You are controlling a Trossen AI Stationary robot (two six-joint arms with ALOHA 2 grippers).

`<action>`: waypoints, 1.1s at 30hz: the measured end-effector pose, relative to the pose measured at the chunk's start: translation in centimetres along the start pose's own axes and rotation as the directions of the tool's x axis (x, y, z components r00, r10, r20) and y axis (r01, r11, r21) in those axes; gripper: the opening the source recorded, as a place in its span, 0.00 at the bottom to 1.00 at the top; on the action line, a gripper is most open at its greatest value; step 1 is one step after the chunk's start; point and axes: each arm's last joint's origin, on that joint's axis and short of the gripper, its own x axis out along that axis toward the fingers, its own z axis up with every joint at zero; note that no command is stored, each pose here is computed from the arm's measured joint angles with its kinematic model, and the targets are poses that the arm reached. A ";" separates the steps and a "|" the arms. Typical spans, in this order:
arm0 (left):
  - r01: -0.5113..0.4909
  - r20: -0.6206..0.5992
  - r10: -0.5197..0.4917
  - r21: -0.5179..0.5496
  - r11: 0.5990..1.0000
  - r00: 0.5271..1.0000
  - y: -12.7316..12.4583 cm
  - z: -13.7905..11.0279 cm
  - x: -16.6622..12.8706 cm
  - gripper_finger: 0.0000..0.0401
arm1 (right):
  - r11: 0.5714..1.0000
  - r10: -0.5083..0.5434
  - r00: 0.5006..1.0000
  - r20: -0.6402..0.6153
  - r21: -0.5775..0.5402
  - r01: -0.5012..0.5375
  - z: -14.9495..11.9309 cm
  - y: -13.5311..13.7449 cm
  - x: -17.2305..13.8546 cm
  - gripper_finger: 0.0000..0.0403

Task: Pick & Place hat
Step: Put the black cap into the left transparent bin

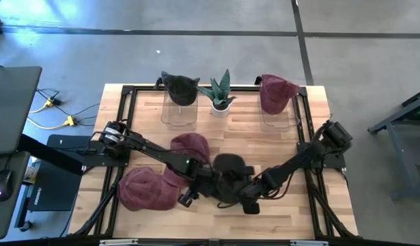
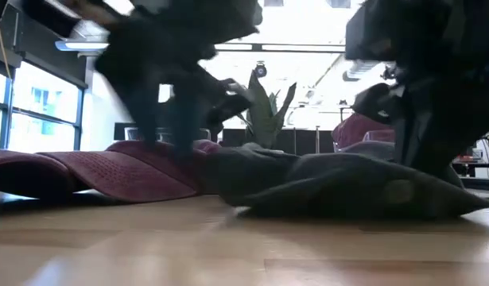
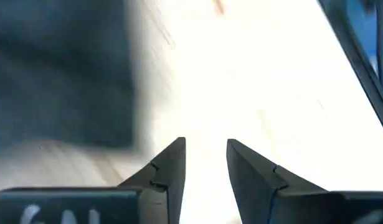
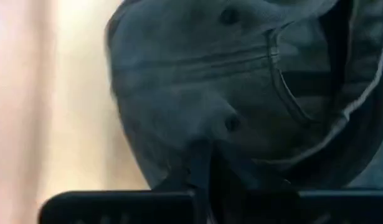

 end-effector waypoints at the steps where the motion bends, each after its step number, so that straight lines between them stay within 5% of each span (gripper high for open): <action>1: -0.009 -0.032 0.009 -0.013 1.000 0.999 -0.1 -0.1 -0.1 0.26 | 1.000 -0.026 0.999 -0.019 0.014 0.026 -0.3 -0.1 -0.1 0.06; 7: -0.136 0.098 0.129 0.065 0.989 0.987 -0.7 2.1 -0.7 0.17 | 0.997 -0.066 0.997 -0.034 0.038 0.068 -0.6 -0.3 -1.0 0.07; 11: -0.269 0.215 0.230 0.174 0.947 0.949 -1.2 3.4 -0.5 0.12 | 0.998 -0.065 0.998 -0.024 0.016 0.065 -0.9 0.1 -1.6 0.02; 15: -0.358 0.190 0.317 0.255 0.898 0.929 0.6 3.0 2.4 0.13 | 0.998 -0.060 0.998 -0.016 -0.011 0.060 -1.3 0.9 -1.7 0.02; 24: -0.401 0.257 0.338 0.252 0.881 0.905 1.9 3.4 3.3 0.46 | 0.998 -0.047 0.999 -0.009 -0.028 0.047 -1.4 1.2 -1.8 0.01; 29: -0.544 0.197 0.513 0.159 0.824 0.835 2.4 3.1 2.9 0.60 | 0.999 -0.034 0.999 -0.006 -0.033 0.034 -1.3 1.3 -1.8 0.01; 33: -0.444 0.141 0.428 0.110 0.889 0.893 3.1 2.3 2.9 0.60 | 0.999 -0.033 0.999 -0.005 -0.019 0.033 -1.4 1.1 -1.6 0.01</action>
